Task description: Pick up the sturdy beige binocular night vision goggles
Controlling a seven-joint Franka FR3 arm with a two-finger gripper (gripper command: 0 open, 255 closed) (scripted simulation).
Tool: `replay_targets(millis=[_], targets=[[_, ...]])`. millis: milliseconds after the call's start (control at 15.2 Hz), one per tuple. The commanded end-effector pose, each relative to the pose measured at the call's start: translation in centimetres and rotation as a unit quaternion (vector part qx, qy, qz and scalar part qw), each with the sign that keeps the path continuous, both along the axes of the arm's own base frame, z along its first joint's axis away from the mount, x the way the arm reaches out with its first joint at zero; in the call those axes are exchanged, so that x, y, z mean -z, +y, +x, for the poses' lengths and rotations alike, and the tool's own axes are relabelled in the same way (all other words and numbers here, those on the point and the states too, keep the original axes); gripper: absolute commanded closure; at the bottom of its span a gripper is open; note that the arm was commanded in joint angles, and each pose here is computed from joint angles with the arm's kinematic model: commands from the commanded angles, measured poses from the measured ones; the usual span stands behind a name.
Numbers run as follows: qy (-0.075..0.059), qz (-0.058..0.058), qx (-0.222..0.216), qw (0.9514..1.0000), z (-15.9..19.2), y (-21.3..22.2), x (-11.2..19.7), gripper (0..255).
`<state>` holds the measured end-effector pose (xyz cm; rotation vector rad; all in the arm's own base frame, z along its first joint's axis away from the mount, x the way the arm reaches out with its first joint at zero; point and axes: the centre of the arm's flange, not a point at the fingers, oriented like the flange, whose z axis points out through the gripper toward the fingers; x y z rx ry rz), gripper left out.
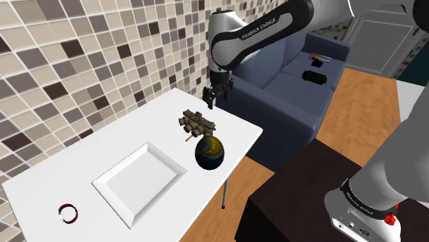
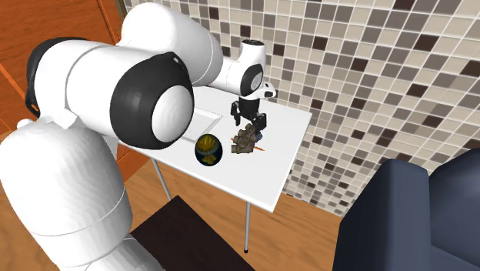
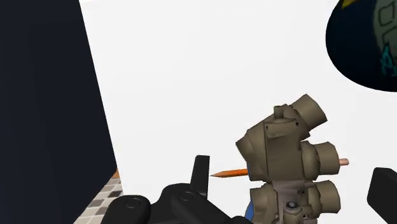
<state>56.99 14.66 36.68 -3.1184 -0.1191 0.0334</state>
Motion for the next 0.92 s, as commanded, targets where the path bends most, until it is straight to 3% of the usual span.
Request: replay_targets(millis=[0,462,858], targets=[[0.000,-0.003,-0.007,1.0000,2.1,1.5,1.3,0],[0.000,-0.013,-0.034,0.9993,8.2,6.3,6.7,0],[0.000,-0.013,-0.034,0.9993,8.3,6.3,9.4,0]])
